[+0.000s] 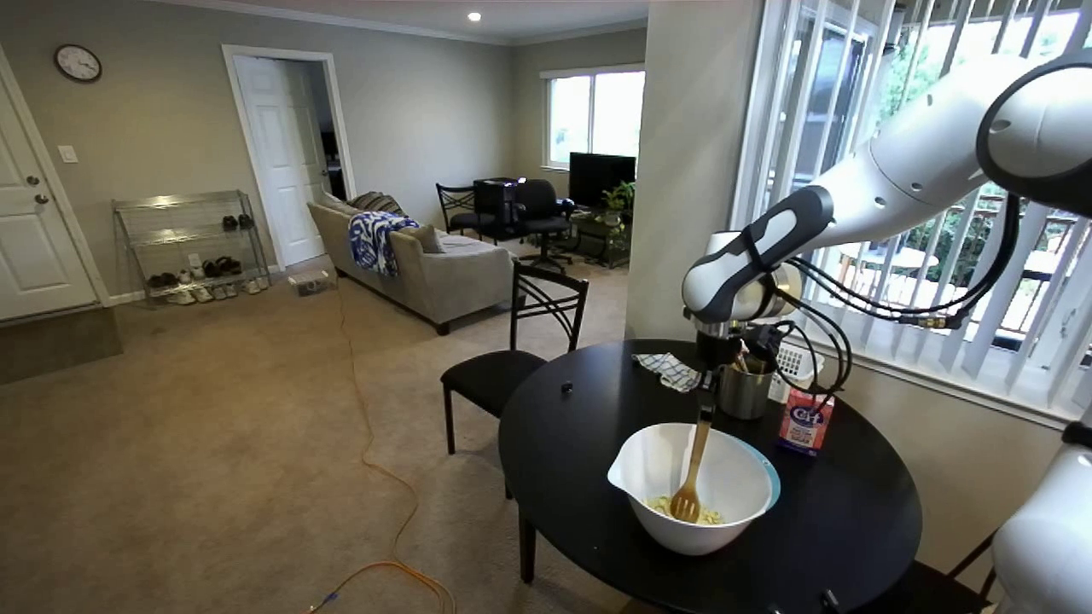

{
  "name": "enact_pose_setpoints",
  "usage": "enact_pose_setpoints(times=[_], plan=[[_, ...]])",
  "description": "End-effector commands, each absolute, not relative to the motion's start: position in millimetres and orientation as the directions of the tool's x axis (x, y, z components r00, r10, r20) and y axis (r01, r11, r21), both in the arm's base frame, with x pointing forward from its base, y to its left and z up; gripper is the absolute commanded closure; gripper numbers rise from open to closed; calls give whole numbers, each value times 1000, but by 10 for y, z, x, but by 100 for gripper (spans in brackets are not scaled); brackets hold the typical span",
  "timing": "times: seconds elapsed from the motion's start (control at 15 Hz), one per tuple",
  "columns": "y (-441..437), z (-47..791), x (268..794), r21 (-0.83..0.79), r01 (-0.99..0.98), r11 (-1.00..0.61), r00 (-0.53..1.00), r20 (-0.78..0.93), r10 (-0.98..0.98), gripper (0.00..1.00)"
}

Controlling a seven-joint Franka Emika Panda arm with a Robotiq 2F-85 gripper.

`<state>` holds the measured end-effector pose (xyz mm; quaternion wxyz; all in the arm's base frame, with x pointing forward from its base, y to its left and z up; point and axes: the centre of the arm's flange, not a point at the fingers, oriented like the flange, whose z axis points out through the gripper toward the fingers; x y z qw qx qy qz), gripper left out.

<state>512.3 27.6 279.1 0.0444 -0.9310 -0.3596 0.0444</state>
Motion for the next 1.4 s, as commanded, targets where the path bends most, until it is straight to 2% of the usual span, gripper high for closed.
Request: enact_pose_setpoints(times=[0.0,0.4,1.0,1.33], plan=[[49,2629,4895,-128,643,-755,746,-121,655,97],[-275,2668,4782,-112,658,-745,733,-136,667,97],[-237,2773,4678,-110,792,-601,593,-98,799,97],[-294,2815,4543,-86,814,-574,570,-64,819,97]])
